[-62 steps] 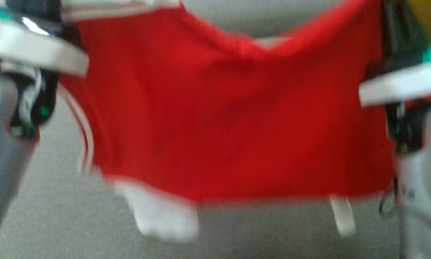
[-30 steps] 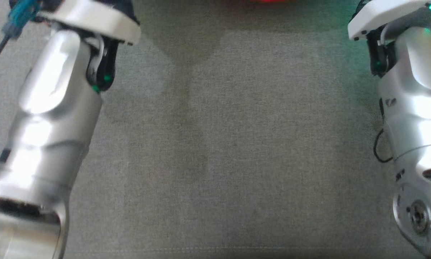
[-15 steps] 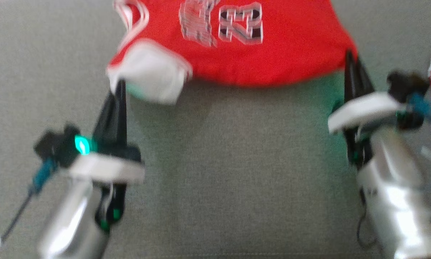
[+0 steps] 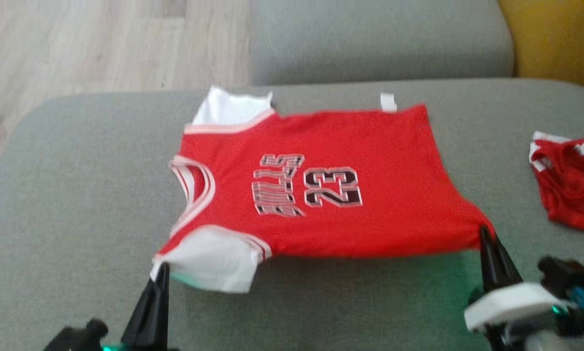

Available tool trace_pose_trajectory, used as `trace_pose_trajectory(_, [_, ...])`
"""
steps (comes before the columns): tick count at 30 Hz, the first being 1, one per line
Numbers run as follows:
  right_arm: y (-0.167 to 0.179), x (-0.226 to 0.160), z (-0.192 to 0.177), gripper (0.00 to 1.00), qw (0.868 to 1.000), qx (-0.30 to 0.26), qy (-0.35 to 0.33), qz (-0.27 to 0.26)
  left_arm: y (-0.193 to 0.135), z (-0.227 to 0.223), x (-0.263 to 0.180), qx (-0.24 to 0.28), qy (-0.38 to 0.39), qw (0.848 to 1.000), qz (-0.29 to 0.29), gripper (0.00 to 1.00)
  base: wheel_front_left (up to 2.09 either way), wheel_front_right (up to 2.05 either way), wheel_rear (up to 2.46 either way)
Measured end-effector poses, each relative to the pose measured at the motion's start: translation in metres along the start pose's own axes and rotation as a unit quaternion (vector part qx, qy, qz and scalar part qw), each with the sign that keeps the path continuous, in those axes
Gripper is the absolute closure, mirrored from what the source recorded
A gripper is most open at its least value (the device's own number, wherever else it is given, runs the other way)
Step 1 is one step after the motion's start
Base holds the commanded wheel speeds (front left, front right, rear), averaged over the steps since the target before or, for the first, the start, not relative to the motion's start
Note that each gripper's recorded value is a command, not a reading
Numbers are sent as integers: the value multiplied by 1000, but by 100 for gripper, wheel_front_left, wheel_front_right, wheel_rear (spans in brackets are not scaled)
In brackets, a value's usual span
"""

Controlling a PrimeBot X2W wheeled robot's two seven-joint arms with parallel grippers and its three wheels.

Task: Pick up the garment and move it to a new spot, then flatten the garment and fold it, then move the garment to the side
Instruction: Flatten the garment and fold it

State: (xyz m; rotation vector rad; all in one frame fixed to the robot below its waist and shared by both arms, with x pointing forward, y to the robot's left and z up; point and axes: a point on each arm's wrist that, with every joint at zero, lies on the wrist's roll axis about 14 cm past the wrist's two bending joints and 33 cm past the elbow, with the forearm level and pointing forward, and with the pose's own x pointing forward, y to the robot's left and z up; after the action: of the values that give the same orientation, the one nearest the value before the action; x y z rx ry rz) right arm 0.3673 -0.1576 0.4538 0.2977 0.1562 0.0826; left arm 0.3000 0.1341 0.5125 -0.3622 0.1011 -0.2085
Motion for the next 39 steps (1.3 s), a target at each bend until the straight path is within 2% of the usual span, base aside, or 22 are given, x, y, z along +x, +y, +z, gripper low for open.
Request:
trace_pose_trajectory(8, [-3,-37,-8,100,999,1,44,-5,-4,-15,-29,-21,42,999,12,100,0,0,0])
trace_pose_trajectory(18, [-4,-39,-48,100,993,15,120,-9,-1,-49,-15,-26,98,995,4,100,0,0,0])
trace_pose_trajectory(23, [1,-17,-49,100,992,24,126,-1,3,-50,11,-16,99,995,-9,100,0,0,0])
trace_pose_trajectory(30, [10,26,-31,100,994,20,106,14,6,-28,73,16,73,996,-43,100,0,0,0])
trace_pose_trajectory(39, [-5,59,-26,100,995,27,100,-7,21,-28,130,36,85,995,-44,100,0,0,0])
